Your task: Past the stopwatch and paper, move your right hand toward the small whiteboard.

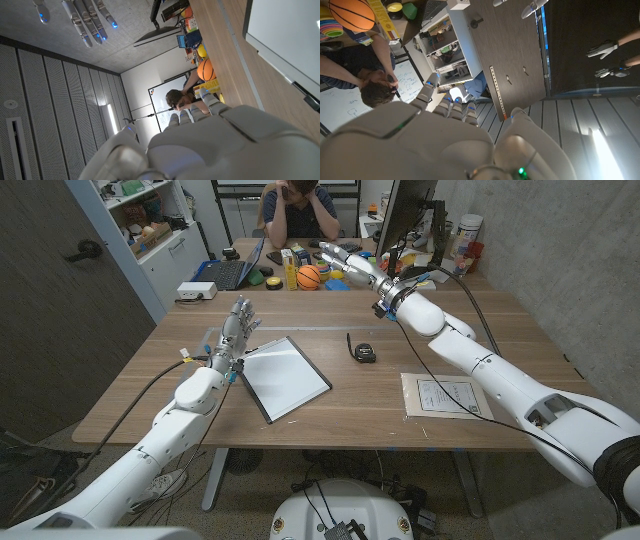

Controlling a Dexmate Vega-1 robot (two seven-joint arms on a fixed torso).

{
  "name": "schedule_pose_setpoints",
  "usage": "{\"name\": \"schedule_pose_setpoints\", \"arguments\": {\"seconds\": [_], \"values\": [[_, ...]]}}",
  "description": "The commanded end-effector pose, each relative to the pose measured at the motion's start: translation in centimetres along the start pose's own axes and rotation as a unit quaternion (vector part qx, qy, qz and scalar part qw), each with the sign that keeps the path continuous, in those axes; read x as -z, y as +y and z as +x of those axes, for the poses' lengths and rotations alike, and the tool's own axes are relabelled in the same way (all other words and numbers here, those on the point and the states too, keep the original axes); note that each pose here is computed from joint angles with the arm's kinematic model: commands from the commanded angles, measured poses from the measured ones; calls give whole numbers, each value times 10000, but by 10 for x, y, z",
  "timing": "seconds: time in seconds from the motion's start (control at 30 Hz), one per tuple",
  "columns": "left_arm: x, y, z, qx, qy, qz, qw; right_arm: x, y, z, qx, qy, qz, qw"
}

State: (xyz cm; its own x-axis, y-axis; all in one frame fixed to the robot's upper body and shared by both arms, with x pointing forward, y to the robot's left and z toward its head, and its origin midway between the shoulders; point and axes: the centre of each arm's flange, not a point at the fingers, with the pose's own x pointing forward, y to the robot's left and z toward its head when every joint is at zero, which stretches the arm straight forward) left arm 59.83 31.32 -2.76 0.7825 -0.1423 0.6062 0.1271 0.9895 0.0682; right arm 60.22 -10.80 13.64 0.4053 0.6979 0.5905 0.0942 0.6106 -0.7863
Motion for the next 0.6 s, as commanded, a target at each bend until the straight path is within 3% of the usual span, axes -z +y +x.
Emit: {"name": "schedule_pose_setpoints", "arguments": {"seconds": [0.03, 0.3, 0.6], "values": [[-7, 4, -10, -37, -65, 65, 10000, -19, 23, 12, -528, -61, -696, 9962], [-11, 8, -15, -47, -83, 119, 9999, -31, 38, 23, -795, -113, -1266, 9887], [-15, 18, -20, -123, -48, 190, 9997, -36, 63, 35, -1186, -276, -1316, 9838]]}}
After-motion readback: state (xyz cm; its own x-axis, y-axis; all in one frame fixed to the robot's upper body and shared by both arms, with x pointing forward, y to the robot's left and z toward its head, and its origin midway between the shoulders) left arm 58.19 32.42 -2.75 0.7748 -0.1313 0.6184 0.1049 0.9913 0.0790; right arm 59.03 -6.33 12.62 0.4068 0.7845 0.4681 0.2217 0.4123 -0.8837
